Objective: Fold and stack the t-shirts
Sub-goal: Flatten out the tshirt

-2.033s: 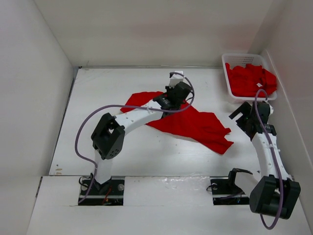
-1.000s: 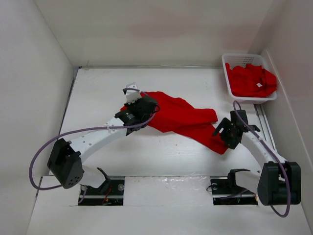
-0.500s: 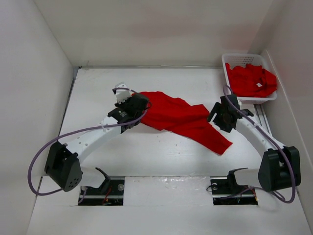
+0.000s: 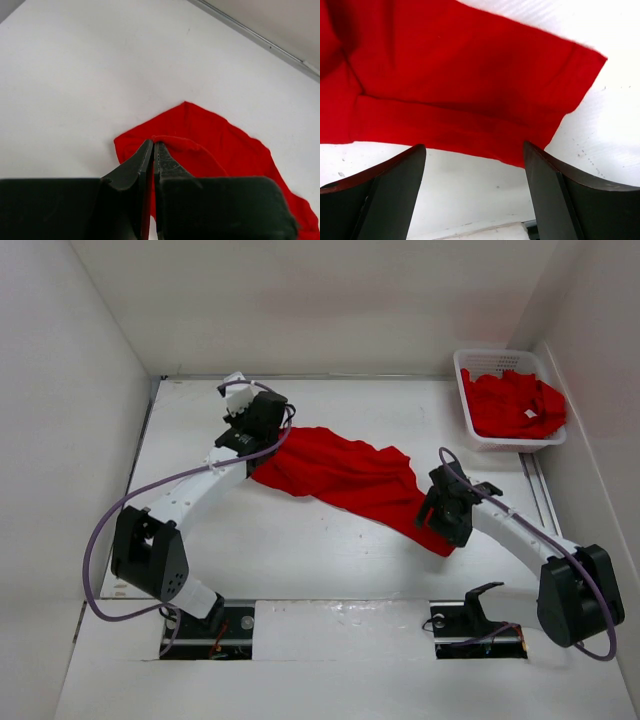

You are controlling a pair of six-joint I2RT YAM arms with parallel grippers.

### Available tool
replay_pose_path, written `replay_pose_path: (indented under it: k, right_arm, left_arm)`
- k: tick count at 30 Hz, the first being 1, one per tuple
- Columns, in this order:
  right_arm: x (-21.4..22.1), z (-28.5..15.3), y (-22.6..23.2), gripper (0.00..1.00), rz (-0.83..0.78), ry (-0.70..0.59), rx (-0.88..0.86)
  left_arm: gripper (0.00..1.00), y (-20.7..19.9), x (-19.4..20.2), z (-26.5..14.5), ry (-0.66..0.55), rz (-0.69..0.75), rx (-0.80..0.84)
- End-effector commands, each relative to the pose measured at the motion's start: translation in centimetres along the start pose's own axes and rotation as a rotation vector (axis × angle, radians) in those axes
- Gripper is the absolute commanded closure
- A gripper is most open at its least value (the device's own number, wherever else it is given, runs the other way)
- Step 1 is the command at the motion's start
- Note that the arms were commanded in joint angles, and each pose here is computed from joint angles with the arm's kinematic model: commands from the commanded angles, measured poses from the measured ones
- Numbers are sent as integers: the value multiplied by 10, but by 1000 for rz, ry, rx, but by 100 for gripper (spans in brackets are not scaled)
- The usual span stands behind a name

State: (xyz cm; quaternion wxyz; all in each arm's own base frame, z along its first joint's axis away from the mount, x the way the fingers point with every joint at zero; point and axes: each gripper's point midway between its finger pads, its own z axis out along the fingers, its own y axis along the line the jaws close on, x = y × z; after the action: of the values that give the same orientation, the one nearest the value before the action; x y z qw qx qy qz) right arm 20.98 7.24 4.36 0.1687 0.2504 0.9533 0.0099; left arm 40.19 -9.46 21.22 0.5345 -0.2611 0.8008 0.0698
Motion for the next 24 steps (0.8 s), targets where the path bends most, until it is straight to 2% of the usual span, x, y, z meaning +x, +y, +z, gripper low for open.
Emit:
replay_pose_path:
  k: [1,5,7,10,18,24]
  right_arm:
    - [4,0,-4,17,51,-9,19]
    - [2,6,-6,18,57,-15,46]
    - [4,8,-6,24,67,-8,54]
    - [-1,9,-5,24,56,-12,65]
    - [21,10,4,19,58,68,45]
    - [19,13,13,25,72,61,19]
  left_arm:
    - [100,-3,-42,8,-71,-29,9]
    - [100,-7,-57,12,-100,-28,34]
    - [100,-10,-59,12,-106,-20,49]
    - [100,-14,-68,10,-123,-16,60]
    - [100,-23,-78,15,-140,10,56]
    - [100,-23,-88,12,-161,6,45]
